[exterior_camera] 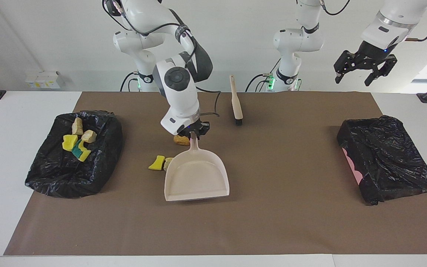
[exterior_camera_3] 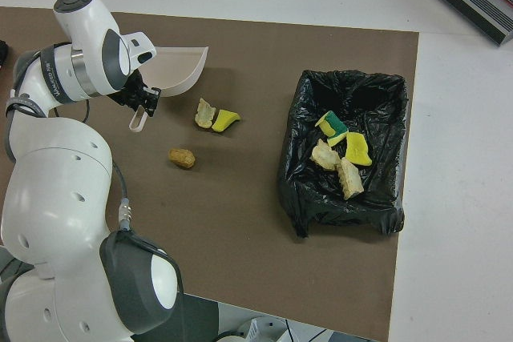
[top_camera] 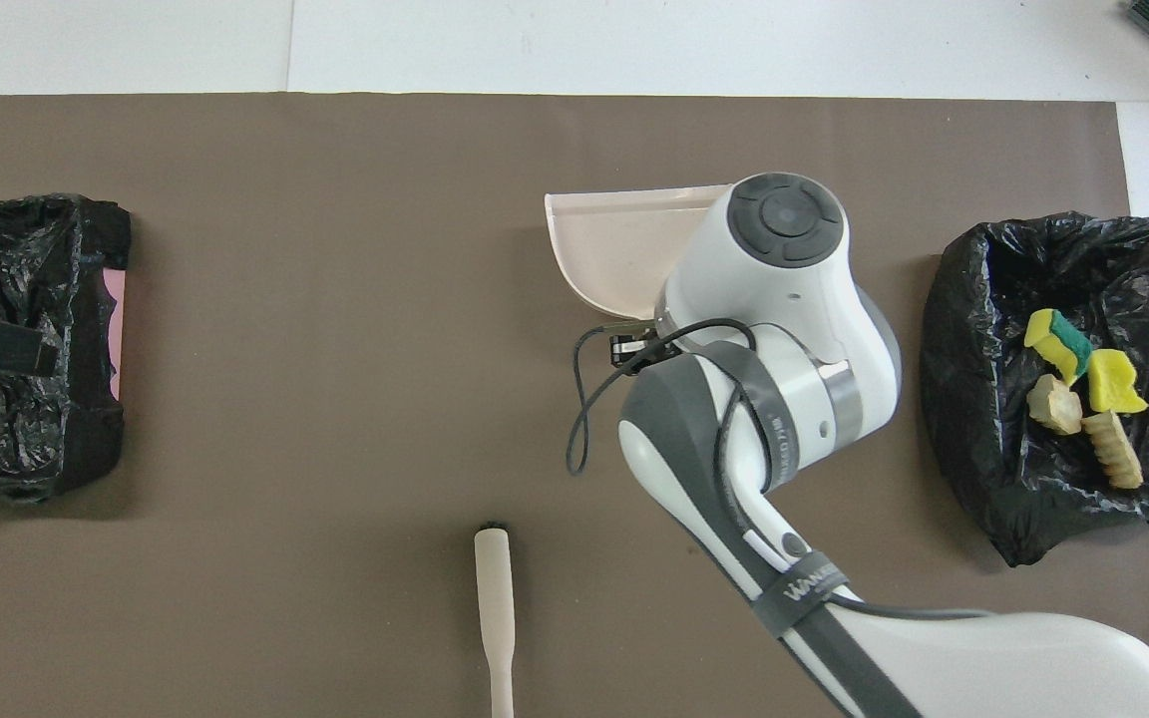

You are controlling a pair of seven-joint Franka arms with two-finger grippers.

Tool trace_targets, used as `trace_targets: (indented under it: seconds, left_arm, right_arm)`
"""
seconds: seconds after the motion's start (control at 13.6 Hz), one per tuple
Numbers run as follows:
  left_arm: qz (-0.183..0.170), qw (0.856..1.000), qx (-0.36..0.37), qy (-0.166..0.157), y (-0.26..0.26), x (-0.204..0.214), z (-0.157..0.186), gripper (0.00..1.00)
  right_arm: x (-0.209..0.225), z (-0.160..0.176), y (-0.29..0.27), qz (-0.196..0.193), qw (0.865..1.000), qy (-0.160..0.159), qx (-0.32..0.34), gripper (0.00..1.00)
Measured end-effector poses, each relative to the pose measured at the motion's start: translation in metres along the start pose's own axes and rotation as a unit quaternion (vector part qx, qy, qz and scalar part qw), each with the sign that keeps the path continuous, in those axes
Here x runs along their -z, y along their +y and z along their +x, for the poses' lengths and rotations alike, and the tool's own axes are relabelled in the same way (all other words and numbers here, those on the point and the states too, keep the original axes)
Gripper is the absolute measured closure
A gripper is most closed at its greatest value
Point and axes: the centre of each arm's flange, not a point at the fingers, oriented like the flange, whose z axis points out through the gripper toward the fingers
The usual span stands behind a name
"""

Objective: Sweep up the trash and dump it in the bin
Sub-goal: 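Return the dustpan to the mat center with the right gripper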

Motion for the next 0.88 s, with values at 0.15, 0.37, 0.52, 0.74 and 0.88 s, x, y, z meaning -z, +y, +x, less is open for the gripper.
trace_targets:
  seconds: [0.15, 0.37, 0.52, 0.74, 0.88]
  left_arm:
    - [0.0, 1.0, 0.0, 0.0, 0.0, 0.0, 0.0, 0.0]
    - [0.0, 1.0, 0.0, 0.0, 0.0, 0.0, 0.0, 0.0]
    - [0.0, 1.0, -0.001, 0.0, 0.002, 0.0, 0.0, 0.0]
    - [0.0, 1.0, -0.002, 0.0, 0.002, 0.0, 0.0, 0.0]
    - [0.0, 1.0, -0.002, 0.0, 0.002, 0.0, 0.0, 0.0]
  right_arm:
    - [-0.018, 0.002, -0.037, 0.0, 1.0, -0.001, -0.016, 0.68]
    - [-0.047, 0.006, -0.078, -0.001, 1.0, -0.005, -0.027, 0.68]
    - [-0.063, 0.009, -0.093, 0.002, 1.0, -0.002, -0.025, 0.67]
    - [-0.06, 0.01, -0.099, 0.006, 1.0, 0.003, -0.023, 0.39]
    - [-0.056, 0.005, -0.104, 0.006, 1.0, 0.003, -0.027, 0.16]
